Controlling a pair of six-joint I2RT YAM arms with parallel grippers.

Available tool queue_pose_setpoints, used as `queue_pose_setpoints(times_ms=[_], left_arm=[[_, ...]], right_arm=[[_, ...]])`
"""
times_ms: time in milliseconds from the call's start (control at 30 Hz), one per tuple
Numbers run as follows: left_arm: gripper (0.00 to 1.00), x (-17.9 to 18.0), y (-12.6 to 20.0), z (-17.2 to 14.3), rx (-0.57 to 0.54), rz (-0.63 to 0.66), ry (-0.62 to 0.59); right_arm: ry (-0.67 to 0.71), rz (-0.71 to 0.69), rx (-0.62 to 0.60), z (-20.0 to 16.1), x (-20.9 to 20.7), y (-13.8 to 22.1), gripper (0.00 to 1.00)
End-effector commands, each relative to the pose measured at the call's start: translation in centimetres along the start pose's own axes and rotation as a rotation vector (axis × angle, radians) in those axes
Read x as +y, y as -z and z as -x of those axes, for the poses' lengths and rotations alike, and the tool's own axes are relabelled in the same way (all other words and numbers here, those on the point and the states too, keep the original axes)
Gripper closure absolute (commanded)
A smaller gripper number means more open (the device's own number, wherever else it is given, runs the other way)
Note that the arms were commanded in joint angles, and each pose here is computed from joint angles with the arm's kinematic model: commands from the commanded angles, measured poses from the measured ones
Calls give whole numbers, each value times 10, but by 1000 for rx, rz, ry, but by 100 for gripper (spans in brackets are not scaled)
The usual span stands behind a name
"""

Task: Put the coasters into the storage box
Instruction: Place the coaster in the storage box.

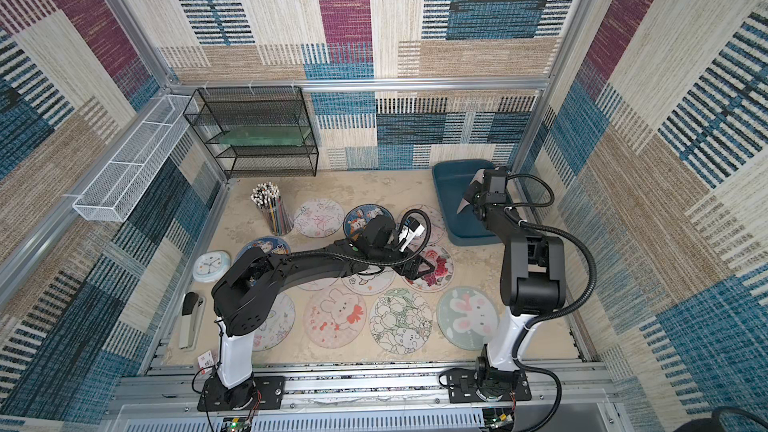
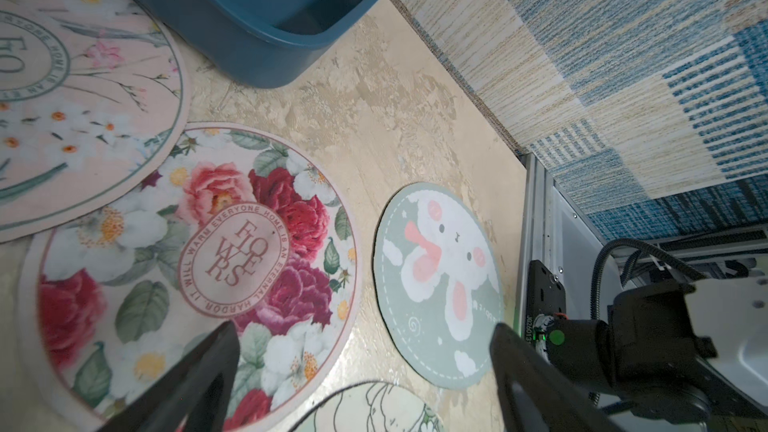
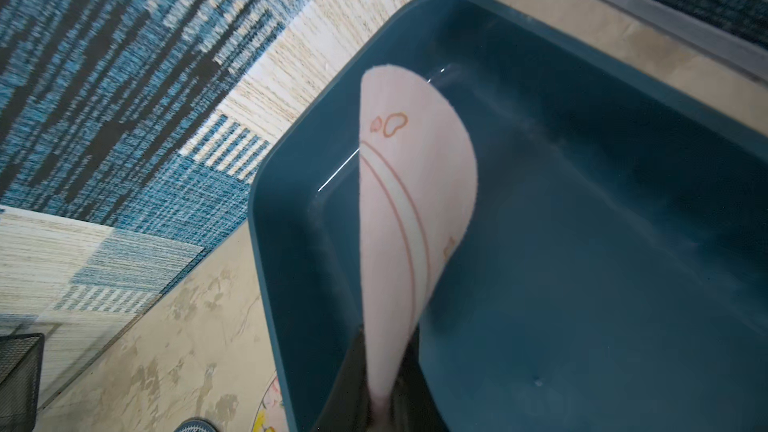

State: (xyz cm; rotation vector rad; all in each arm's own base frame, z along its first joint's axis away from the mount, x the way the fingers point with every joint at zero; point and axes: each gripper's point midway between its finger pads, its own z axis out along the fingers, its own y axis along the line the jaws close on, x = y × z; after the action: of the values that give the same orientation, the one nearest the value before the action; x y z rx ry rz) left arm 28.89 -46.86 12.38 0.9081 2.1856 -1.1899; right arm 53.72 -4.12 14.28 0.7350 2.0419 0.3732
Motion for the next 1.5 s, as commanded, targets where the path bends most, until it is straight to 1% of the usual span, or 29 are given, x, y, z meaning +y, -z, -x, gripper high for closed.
queue_pose_setpoints(times_ms=[0,167,333,433,533,633,700,733,800,833,900,1000,1100,1200,1333,1467], left_arm=[[7,-2,4,11,-41,1,-51],[7,1,6,10,-25,16,-71],[7,3,6,13,-26,10,-71],[6,2,7,16,-38,-1,-70],[6,3,8,20,-55,-5,-70],[5,5,11,22,-63,3,-64],[4,7,12,23,-68,7,-58],[3,8,12,22,-63,3,-54],[2,10,10,22,-50,7,-40],[2,15,9,21,-34,23,-24],[1,19,7,19,-18,29,-9],[0,28,6,17,-37,48,37],[1,33,5,17,-19,42,98],[1,37,5,15,6,74,92],[1,47,12,15,-9,145,86],[0,49,18,13,0,181,84]], right_arm=[[-15,12,-26,9,7,-11,87],[-14,-181,21,-5,-34,-17,87],[6,-322,82,-19,-74,-18,83],[30,-347,126,-25,-85,-23,77],[71,-412,142,-25,-90,-25,73],[95,-468,137,-22,-95,-24,58],[102,-472,132,-21,-94,-23,49],[107,-478,127,-19,-94,-21,41],[116,-482,119,-18,-93,-19,29],[123,-477,113,-16,-91,-18,22],[130,-488,104,-13,-90,-15,13],[146,-488,87,-9,-86,-8,4],[156,-450,71,-5,-76,2,0],[175,-385,69,-6,-56,18,0],[206,-274,117,-20,-28,40,1],[250,-194,168,-42,-7,61,1]])
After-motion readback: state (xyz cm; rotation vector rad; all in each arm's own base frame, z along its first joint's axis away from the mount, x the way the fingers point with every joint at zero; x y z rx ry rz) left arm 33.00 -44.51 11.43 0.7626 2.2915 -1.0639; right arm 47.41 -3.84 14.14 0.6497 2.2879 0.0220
